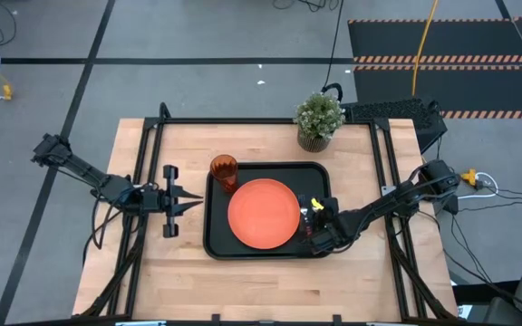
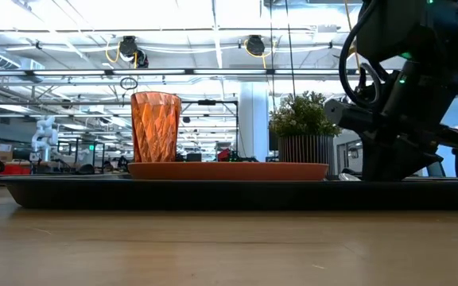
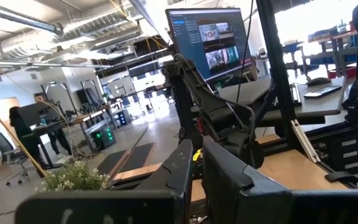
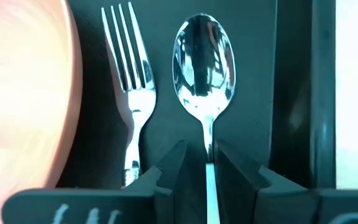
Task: Pick and place plate/cup/fork/spoon on tray
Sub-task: Put the orange spoon on the black serving tray
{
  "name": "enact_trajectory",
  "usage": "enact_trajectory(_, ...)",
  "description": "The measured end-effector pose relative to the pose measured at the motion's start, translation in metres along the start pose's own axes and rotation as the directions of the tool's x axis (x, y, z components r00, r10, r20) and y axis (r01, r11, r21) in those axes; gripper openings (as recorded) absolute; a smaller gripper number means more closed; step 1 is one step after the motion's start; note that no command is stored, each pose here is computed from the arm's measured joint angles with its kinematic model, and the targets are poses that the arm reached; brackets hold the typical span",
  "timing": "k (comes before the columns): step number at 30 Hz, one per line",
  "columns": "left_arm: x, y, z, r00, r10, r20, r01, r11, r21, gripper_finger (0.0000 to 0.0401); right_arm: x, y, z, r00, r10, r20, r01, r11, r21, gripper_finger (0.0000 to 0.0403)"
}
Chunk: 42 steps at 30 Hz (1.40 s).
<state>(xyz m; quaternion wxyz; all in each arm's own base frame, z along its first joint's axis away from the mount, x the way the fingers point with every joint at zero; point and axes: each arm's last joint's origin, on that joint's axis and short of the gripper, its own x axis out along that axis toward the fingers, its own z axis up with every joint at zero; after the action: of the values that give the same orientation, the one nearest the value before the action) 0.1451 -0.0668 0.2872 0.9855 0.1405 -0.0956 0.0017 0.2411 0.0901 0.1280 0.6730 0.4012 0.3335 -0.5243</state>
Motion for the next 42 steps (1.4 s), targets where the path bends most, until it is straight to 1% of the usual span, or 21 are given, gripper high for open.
enact_trajectory(6,0.000,0.000,0.000,1.000,-0.001,-0.003,0.001,1.000,-0.004,0.0042,-0.012,-0.002,0.003,0.998,0.016,-0.060,-0.017,1.000,0.000,0.0073)
enact_trajectory(9,0.000,0.000,0.000,1.000,-0.002,-0.004,0.002,1.000,-0.014,0.0042,-0.016,-0.002,0.002,0.992,0.020,-0.122,-0.020,1.000,0.001,0.0073)
enact_trajectory(13,0.000,-0.001,-0.001,1.000,-0.004,-0.005,0.004,0.999,-0.032,0.0042,-0.019,-0.004,-0.004,0.981,0.004,-0.193,-0.016,0.998,-0.057,0.0073)
enact_trajectory(18,0.000,-0.001,0.000,1.000,-0.012,-0.004,0.012,0.999,-0.051,0.0042,-0.020,-0.006,-0.005,0.982,-0.007,-0.191,-0.015,0.994,-0.110,0.0073)
enact_trajectory(22,-0.001,-0.003,0.001,1.000,-0.022,0.001,0.022,0.998,-0.053,0.0042,-0.020,-0.006,-0.005,0.977,-0.014,-0.212,-0.013,0.992,-0.124,0.0073)
enact_trajectory(28,-0.001,-0.004,0.001,1.000,-0.026,0.002,0.026,0.999,-0.046,0.0042,-0.020,-0.006,-0.007,0.965,-0.028,-0.259,0.000,0.994,-0.107,0.0073)
enact_trajectory(42,-0.001,-0.004,0.001,1.000,-0.025,0.002,0.025,0.999,-0.046,0.0042,-0.020,-0.002,-0.008,0.961,0.013,-0.275,-0.035,0.996,-0.076,0.0073)
